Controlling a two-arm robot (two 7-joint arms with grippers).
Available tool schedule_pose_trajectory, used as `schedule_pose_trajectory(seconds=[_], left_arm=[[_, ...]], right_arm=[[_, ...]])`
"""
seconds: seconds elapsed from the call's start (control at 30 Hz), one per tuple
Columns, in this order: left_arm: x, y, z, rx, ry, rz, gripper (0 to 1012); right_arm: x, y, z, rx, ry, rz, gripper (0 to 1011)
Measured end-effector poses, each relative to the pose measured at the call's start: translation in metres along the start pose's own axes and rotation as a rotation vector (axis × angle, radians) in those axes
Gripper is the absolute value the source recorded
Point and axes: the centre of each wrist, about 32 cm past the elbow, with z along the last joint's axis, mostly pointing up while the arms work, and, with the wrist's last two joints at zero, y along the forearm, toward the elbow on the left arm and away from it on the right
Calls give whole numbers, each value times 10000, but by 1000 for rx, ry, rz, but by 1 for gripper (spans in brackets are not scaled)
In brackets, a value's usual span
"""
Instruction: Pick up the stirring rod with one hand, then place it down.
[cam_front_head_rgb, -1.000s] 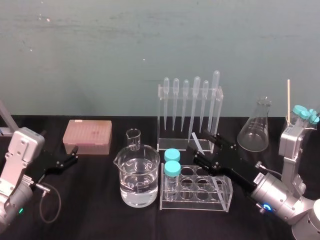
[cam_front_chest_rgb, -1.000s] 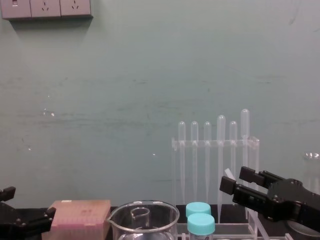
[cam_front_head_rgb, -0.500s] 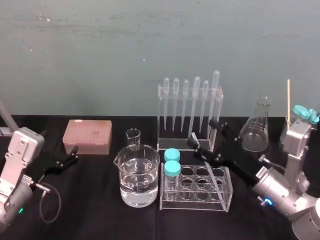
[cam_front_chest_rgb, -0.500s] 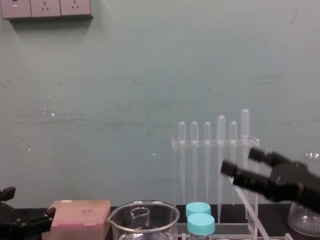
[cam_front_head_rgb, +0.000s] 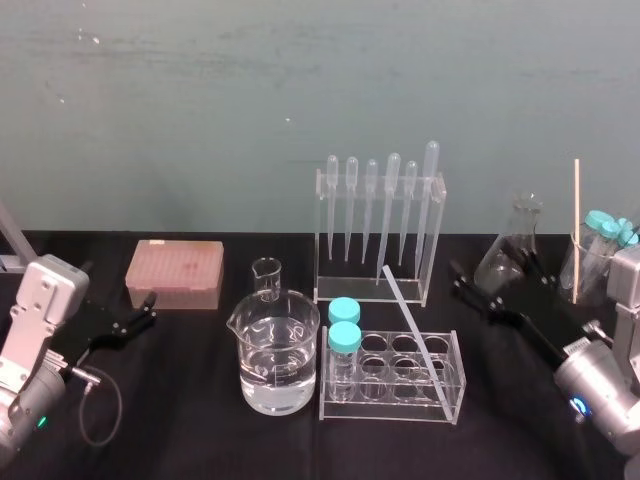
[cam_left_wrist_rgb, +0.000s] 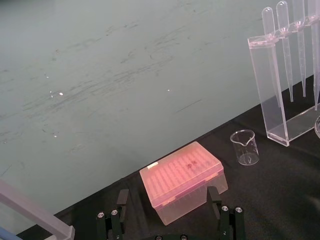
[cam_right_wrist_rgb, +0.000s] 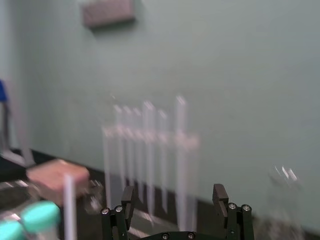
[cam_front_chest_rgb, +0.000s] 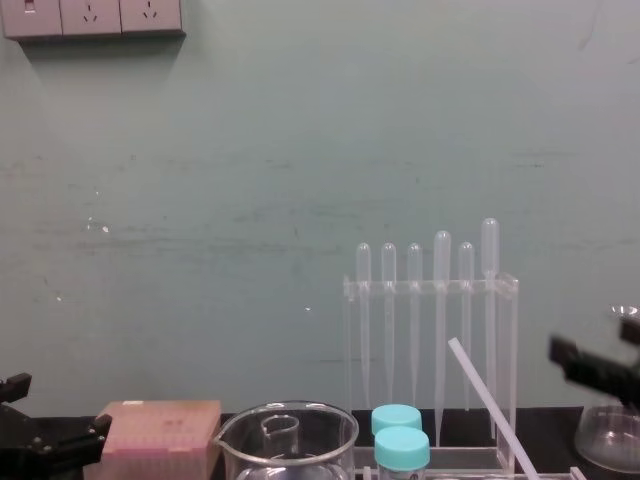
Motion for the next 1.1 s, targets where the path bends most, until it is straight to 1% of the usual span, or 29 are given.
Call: schedule_pose_trajectory(seconds=[0.03, 0.07, 0.13, 0.17, 0.3, 1.1], left_arm=[[0, 0, 0, 0, 0, 0, 1000], [0, 0, 0, 0, 0, 0, 1000], [0, 0, 0, 0, 0, 0, 1000], [0, 0, 0, 0, 0, 0, 1000], [0, 0, 0, 0, 0, 0, 1000], [0, 0, 0, 0, 0, 0, 1000]], right_arm=[[0, 0, 0, 0, 0, 0, 1003], [11, -46, -26, -43, 10, -21, 1003], [19, -83, -48, -84, 21, -34, 1003], [21, -113, -68, -115, 32, -41, 1003], [32, -138, -86, -147, 60, -40, 1003], [26, -134, -90, -142, 57, -34, 1003]])
